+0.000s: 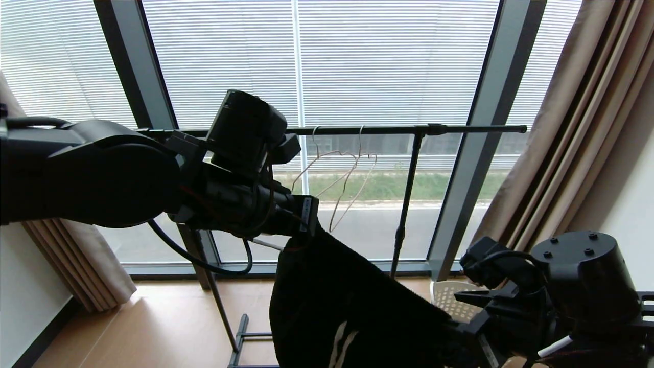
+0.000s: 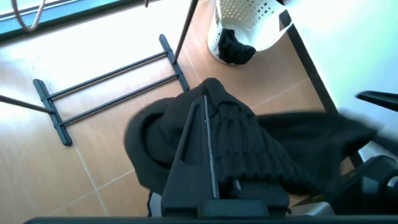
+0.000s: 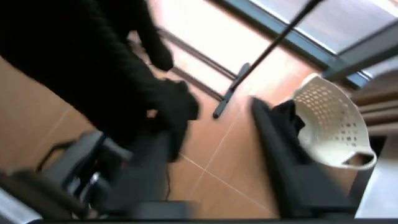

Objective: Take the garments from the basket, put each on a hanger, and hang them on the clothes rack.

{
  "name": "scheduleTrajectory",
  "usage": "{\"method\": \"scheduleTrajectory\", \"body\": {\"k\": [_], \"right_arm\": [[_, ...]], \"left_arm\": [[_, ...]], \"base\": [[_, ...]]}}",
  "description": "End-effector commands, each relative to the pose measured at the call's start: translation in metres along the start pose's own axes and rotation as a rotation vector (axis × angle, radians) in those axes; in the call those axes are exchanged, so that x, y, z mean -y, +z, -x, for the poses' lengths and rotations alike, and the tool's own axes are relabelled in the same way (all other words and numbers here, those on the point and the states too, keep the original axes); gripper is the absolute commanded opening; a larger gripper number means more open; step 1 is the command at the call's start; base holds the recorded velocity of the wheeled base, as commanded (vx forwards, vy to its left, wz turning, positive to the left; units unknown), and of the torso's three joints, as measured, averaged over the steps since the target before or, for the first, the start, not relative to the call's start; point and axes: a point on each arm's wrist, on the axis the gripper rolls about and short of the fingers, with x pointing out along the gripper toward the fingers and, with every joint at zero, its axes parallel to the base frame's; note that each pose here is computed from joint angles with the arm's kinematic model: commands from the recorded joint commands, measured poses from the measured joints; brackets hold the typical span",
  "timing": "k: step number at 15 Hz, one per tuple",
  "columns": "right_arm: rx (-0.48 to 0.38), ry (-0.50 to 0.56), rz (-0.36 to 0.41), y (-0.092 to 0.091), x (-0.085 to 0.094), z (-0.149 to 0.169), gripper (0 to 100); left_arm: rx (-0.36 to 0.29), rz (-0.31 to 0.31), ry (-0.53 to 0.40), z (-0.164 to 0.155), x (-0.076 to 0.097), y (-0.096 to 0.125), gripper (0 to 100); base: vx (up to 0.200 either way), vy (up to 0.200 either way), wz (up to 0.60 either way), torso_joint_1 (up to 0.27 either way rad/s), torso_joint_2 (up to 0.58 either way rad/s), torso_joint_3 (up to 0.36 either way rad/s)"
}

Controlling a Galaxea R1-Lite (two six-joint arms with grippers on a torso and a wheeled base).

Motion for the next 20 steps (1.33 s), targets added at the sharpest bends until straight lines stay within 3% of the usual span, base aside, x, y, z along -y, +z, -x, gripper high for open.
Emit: {"method": "scheduleTrajectory", "body": {"k": [1,7,10,12,16,20], "right_arm": [[-0.028,0.042,0.039,-0.008,-0.002,-0.005,100],[0.083,0.16,0.164,-0.027,-0.004,-0.005,100],[0.145,0.189,0.182,-0.023,-0.007,-0.006,100],[0.194,0.22,0.198,-0.01,-0.014,-0.006,100],[0.147,0.225,0.201,0.007,-0.024,-0.043,100],[0.112,0.208,0.145,0.015,-0.021,-0.068,100]], "left_arm": [[0.011,-0.004,-0.005,0.001,0.004,0.004,0],[0.049,0.003,0.072,0.002,0.001,0.009,0],[0.042,0.001,0.077,0.0,0.002,0.007,0],[0.036,-0.003,0.074,-0.001,0.004,0.006,0],[0.023,-0.006,0.073,-0.002,0.003,0.002,0],[0.018,-0.008,0.071,-0.002,0.002,0.001,0]], "base": [[0.0,0.0,0.0,0.0,0.0,0.0],[0.0,0.0,0.0,0.0,0.0,0.0],[0.0,0.0,0.0,0.0,0.0,0.0],[0.0,0.0,0.0,0.0,0.0,0.0],[0.0,0.0,0.0,0.0,0.0,0.0],[0.0,0.0,0.0,0.0,0.0,0.0]]}}
